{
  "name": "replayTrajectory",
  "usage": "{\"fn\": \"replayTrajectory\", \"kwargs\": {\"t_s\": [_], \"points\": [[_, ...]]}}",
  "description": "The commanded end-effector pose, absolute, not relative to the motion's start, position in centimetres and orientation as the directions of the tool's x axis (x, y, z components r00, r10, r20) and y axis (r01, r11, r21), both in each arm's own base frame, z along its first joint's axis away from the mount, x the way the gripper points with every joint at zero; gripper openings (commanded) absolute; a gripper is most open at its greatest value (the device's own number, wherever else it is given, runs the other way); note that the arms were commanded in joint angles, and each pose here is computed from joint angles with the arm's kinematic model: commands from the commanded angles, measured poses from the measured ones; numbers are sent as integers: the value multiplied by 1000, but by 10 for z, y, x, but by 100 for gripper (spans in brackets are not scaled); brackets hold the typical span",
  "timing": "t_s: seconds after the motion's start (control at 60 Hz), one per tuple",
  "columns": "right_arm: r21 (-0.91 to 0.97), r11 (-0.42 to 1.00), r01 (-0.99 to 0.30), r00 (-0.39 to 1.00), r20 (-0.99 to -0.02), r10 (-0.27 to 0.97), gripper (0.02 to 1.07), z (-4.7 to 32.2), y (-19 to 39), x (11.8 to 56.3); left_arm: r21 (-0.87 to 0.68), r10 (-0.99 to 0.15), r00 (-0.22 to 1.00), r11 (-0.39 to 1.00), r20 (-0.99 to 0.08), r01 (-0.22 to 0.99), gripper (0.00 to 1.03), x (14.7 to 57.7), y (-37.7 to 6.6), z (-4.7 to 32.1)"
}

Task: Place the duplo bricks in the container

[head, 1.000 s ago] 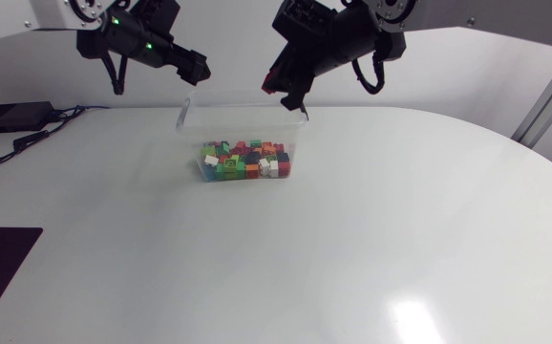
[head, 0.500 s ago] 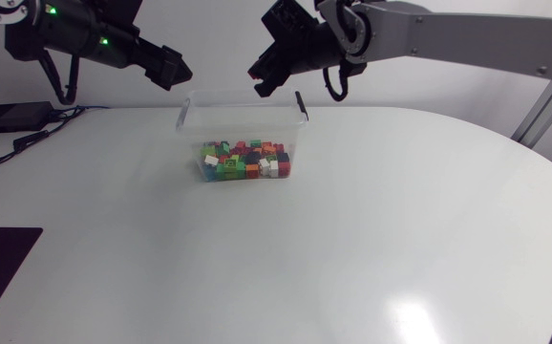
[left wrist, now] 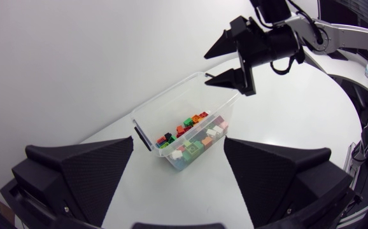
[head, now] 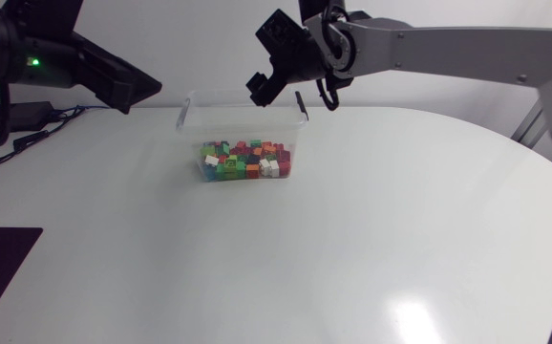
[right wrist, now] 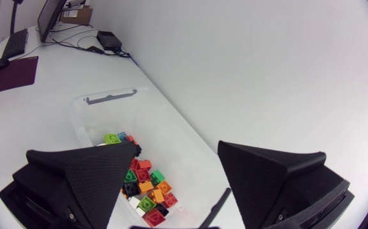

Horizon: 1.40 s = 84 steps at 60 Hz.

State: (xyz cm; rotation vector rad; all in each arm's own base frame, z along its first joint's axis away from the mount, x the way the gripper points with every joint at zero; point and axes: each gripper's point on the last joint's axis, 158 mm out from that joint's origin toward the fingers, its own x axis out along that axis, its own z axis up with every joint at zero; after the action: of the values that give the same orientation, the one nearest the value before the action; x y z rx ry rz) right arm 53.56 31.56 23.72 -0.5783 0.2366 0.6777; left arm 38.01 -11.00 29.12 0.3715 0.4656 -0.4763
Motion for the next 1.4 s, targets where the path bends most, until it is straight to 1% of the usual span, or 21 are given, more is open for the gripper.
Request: {"fn": "replayTrajectory", "kwargs": {"t_s": [0.0, 0.083, 0.15, 0.167, 0.233, 0.283, 0.3, 0.333, 0.417, 0.583, 0.65, 0.917, 1.117, 1.233, 1.383], "points": [[-448, 671, -591, 807, -315, 500, 101, 278, 293, 521, 236, -322, 805, 843, -499, 483, 99, 368, -97, 288], [-465, 700, -542, 840, -282, 464, 101, 296, 271, 505, 247, -306, 823, 853, -478, 461, 99, 359, -90, 286], [-479, 723, -498, 867, -261, 425, 101, 304, 253, 496, 263, -286, 858, 869, -426, 420, 99, 350, -83, 291], [-487, 740, -465, 885, -246, 395, 101, 307, 241, 491, 269, -283, 870, 872, -404, 409, 99, 345, -81, 293], [-499, 766, -406, 914, -218, 342, 101, 313, 220, 479, 275, -273, 889, 881, -368, 385, 99, 336, -75, 296], [-499, 777, -384, 923, -200, 328, 102, 316, 209, 469, 283, -262, 903, 887, -340, 364, 99, 326, -70, 300], [-501, 791, -352, 936, -177, 304, 102, 321, 199, 463, 285, -257, 909, 891, -327, 354, 99, 322, -67, 301], [-502, 800, -328, 945, -157, 288, 102, 326, 191, 455, 289, -251, 915, 893, -316, 344, 99, 318, -64, 303], [-503, 825, -259, 965, -99, 243, 102, 337, 167, 434, 289, -237, 921, 900, -309, 328, 99, 308, -58, 299], [-506, 846, -171, 985, -62, 162, 102, 338, 130, 398, 290, -188, 932, 915, -309, 281, 99, 296, -41, 285], [-503, 852, -143, 989, -46, 139, 102, 339, 117, 384, 298, -183, 941, 916, -285, 268, 99, 286, -39, 285], [-473, 880, -56, 998, -46, 39, 102, 323, 74, 335, 304, -183, 954, 918, -239, 253, 99, 260, -38, 279], [-446, 895, -11, 998, -61, -18, 102, 317, 43, 304, 258, -160, 954, 939, -252, 226, 99, 255, -32, 263], [-445, 895, 28, 997, -58, -60, 102, 308, 24, 286, 256, -131, 962, 947, -242, 193, 99, 252, -24, 256], [-429, 902, 51, 996, -48, -79, 102, 308, 11, 266, 249, -95, 974, 957, -208, 146, 99, 247, -15, 246]]}}
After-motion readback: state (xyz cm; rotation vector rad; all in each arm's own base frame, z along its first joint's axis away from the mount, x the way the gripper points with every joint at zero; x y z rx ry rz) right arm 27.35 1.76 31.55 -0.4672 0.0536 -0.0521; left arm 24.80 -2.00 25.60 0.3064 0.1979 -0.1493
